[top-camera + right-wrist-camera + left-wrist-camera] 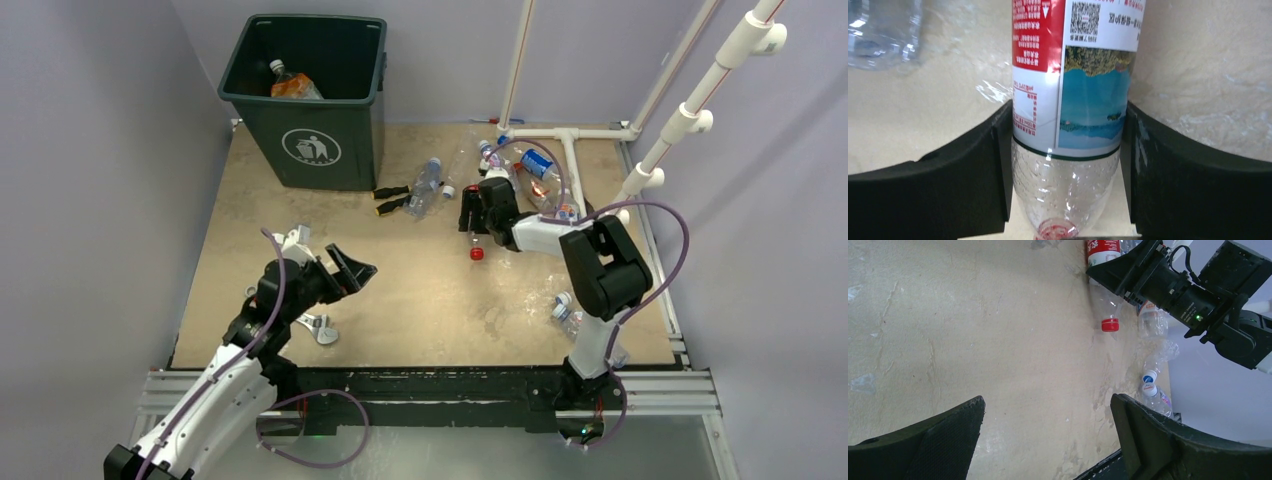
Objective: Put the plastic bottles in the bin
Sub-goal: Pick up the plastic bottle at the center of the board.
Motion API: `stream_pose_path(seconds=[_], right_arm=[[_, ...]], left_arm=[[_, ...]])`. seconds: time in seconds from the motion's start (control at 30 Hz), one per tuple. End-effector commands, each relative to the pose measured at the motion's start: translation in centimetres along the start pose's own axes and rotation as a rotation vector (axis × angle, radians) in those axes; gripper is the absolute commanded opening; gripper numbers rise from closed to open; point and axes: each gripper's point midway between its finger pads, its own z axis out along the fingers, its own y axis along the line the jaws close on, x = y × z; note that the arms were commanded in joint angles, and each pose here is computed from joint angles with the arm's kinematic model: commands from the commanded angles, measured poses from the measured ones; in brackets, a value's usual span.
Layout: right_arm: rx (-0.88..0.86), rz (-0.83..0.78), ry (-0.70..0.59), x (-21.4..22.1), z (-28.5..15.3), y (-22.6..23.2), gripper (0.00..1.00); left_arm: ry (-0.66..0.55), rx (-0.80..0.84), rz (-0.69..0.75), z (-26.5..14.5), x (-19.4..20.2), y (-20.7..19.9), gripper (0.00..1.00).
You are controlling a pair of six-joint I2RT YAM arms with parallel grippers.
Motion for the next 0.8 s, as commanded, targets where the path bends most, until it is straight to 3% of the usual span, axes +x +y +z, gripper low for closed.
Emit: stream_pose_path(seconds=[0.0, 0.3, 0.43, 0.57, 0.77], right_arm=[[-0.138, 0.058, -0.136, -3.5, -2.5, 2.8, 0.64], [-0.621, 0.054, -0.470, -9.2, -17.2, 13.3, 0.59], [-0.819, 0.096, -0.587, -10.1, -24.3, 17.0, 0.59], [-0.987, 0.203, -0.658, -10.9, -29.4, 18.1, 0.59], [-1.174, 0.317, -0.708, -11.8, -34.0, 19.2, 0.59]], left_arm=[[-0.061, 0.118, 0.050, -0.9, -2.0, -3.2, 0.99], [-0.197, 0.624, 0.098, -4.5, -5.0, -13.2, 0.99], [-0.139, 0.833, 0.152, -6.2, -4.3, -16.6, 0.99], [-0.096, 0.933, 0.198, -7.1, -3.9, -18.2, 0.99], [-0.140, 0.960, 0.213, -7.7, -4.2, -18.5, 0.99]])
